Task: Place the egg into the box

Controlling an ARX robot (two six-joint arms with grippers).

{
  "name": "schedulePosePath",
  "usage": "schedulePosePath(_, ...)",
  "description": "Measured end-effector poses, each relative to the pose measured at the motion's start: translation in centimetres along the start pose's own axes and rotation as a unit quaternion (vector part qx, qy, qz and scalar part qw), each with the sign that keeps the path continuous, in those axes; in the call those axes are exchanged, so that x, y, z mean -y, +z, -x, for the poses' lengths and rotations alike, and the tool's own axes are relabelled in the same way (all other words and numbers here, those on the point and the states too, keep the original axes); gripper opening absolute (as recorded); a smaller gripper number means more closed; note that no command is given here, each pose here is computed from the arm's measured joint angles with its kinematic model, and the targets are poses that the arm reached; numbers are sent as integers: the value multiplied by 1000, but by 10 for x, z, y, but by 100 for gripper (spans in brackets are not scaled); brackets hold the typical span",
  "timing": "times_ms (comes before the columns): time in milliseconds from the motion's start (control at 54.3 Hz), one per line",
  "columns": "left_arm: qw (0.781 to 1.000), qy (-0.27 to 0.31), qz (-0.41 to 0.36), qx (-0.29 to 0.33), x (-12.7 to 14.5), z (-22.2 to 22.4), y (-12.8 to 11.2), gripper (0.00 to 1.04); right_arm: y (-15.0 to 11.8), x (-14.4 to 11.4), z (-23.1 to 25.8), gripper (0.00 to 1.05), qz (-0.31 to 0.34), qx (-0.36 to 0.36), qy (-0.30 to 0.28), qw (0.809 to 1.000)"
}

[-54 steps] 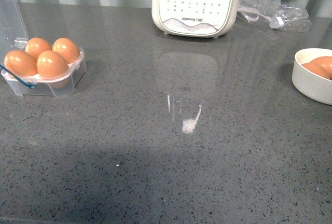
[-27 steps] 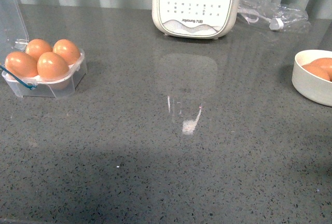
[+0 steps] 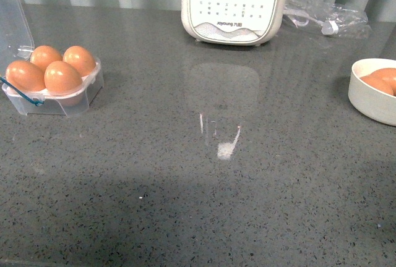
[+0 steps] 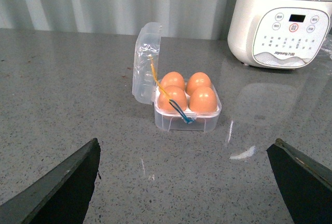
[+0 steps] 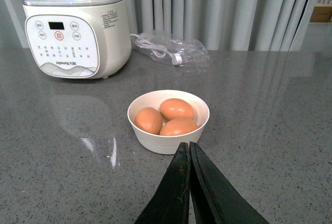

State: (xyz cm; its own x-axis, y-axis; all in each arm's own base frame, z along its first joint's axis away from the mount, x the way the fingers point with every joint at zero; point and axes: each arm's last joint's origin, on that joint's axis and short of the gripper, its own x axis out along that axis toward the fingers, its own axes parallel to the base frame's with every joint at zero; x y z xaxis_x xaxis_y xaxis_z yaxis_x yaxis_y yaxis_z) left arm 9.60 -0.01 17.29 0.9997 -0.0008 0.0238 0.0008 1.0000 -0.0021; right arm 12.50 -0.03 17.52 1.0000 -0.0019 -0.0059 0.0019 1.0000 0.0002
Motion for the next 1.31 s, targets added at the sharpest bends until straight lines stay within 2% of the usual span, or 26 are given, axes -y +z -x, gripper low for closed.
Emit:
schedulePosePath(129,1000,0,0,0,0,0,0,98,-7,0,3,3,0,5,0,1000)
schedulePosePath(791,1000,0,0,0,0,0,0,98,-7,0,17,3,0,7,0,1000)
schedulePosePath(865,1000,0,0,0,0,0,0,98,-12,0,24,3,0,-12,0,1000)
schedulePosePath(1196,1000,0,0,1,0,0,0,98,-10,0,27,3,0,4,0,1000)
schedulePosePath(1215,1000,0,0,1,0,0,0,98,-10,0,27,4,0,4,0,1000)
schedulePosePath(1307,1000,0,0,1,0,0,0,98,-10,0,27,24,0,4,0,1000)
